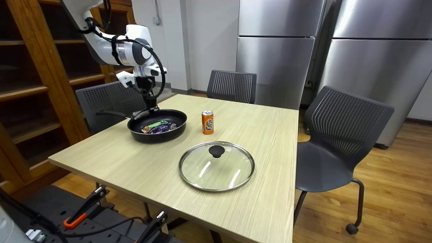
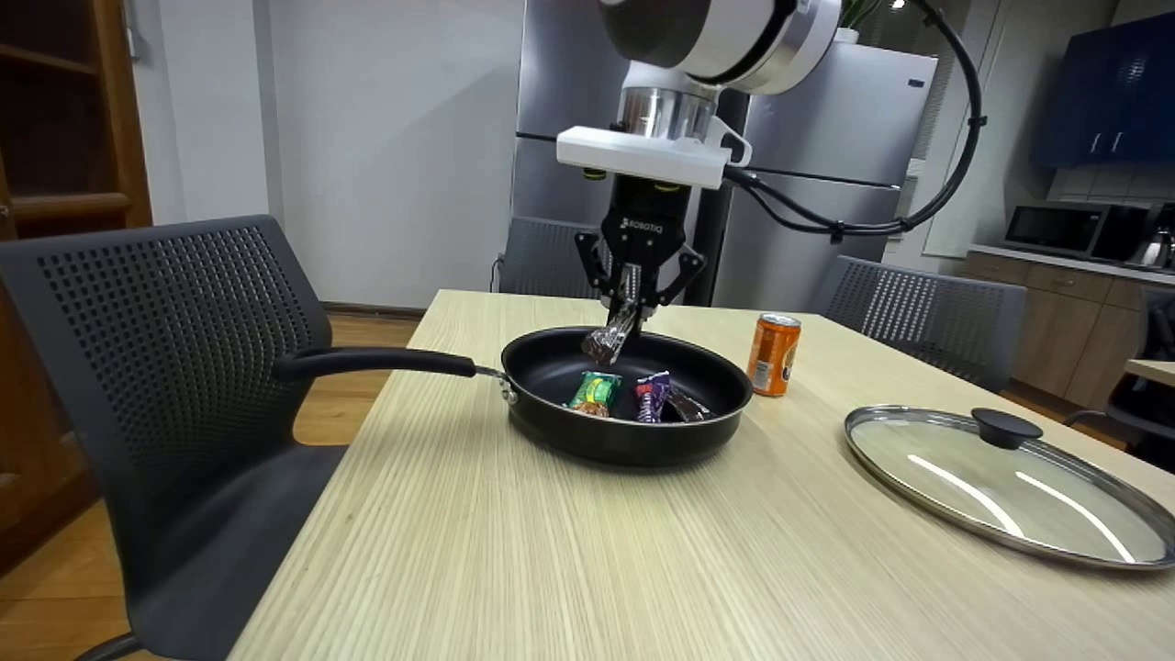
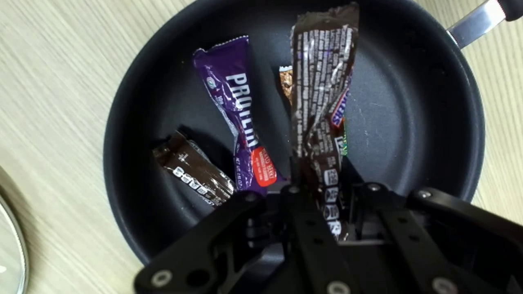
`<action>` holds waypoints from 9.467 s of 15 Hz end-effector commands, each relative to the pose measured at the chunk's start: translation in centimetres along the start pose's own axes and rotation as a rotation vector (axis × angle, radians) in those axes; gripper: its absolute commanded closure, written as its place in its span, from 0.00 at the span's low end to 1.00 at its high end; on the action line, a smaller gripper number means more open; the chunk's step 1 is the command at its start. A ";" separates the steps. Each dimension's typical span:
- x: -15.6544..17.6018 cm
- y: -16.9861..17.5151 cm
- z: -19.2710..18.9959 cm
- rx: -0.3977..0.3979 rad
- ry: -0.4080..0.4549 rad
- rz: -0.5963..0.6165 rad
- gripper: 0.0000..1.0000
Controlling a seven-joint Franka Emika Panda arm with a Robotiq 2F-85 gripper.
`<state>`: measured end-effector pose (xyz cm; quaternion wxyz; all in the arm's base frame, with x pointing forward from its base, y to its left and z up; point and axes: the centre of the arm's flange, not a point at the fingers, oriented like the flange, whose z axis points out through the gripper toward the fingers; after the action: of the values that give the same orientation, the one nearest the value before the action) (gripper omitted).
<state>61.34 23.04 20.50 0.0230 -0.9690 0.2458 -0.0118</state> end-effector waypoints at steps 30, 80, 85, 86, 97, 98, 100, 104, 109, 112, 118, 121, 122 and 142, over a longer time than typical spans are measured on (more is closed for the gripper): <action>3.8 -7.1 4.9 -0.030 -0.073 0.041 0.29; 2.9 19.1 -8.3 -0.109 0.091 0.162 0.00; 2.8 22.5 -6.8 -0.125 0.059 0.221 0.00; 2.7 23.3 -6.5 -0.128 0.052 0.234 0.00; 1.1 31.5 -4.1 -0.126 0.033 0.419 0.00; 1.0 32.0 -3.9 -0.127 0.031 0.435 0.00; 0.9 33.4 -3.4 -0.128 0.021 0.467 0.00; 1.0 35.6 -2.6 -0.122 0.012 0.533 0.00; 2.0 35.5 -2.0 -0.112 0.011 0.537 0.00; 2.0 35.2 -2.0 -0.106 0.013 0.536 0.00; 2.3 35.1 -1.7 -0.103 0.024 0.552 0.00; 3.0 35.1 -1.1 -0.111 0.017 0.566 0.00; 3.3 35.0 -1.0 -0.113 0.017 0.571 0.00; 7.7 36.7 3.2 -0.199 0.041 0.692 0.00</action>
<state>49.85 -12.78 15.77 -0.0650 -0.8327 0.5498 0.0032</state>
